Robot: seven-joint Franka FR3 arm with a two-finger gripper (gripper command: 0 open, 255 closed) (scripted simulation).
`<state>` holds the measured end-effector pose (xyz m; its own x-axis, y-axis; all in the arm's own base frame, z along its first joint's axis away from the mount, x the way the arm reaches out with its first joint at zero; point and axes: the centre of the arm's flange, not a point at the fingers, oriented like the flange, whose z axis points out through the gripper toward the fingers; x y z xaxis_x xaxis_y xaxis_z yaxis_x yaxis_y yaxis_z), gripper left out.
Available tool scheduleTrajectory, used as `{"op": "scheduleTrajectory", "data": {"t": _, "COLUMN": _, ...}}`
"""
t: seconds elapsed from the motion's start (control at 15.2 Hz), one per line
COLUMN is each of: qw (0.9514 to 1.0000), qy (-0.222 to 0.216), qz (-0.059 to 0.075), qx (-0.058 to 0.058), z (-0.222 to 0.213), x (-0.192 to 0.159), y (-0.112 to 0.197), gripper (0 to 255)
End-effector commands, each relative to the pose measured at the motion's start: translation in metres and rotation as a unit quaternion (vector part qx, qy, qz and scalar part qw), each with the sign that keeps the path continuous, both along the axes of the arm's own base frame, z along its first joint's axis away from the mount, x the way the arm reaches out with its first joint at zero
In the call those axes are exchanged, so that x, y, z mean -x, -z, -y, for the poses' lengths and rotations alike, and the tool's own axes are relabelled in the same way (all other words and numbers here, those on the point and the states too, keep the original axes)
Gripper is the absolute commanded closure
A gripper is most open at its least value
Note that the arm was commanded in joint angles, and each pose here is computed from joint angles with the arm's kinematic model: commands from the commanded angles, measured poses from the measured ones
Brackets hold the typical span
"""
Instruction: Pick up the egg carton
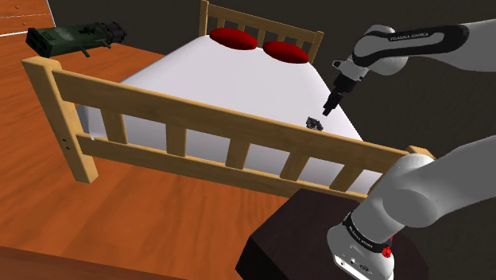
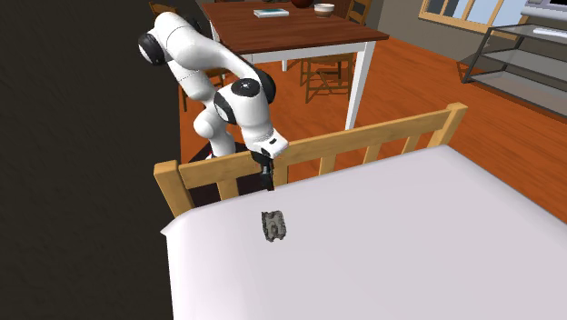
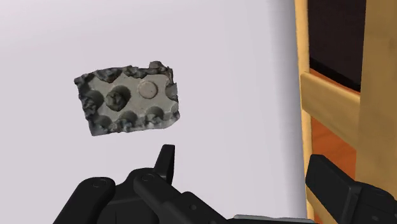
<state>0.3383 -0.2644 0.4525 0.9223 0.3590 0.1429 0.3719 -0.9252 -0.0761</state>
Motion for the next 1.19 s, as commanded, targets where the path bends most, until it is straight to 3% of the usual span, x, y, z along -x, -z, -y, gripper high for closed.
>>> {"op": "scheduleTrajectory", "data": {"t": 0.0, "qw": 0.9999, "qy": -0.013, "qz": 0.007, "qx": -0.008, "z": 0.027, "x": -0.003, "y": 0.011, "gripper": 0}}
{"op": "scheduleTrajectory", "data": {"t": 0.59, "qw": 0.9961, "qy": -0.064, "qz": 0.036, "qx": -0.05, "z": 0.136, "x": -0.043, "y": 0.071, "gripper": 0}}
{"op": "scheduleTrajectory", "data": {"t": 1.12, "qw": 0.9961, "qy": -0.064, "qz": 0.036, "qx": -0.05, "z": 0.136, "x": -0.043, "y": 0.111, "gripper": 0}}
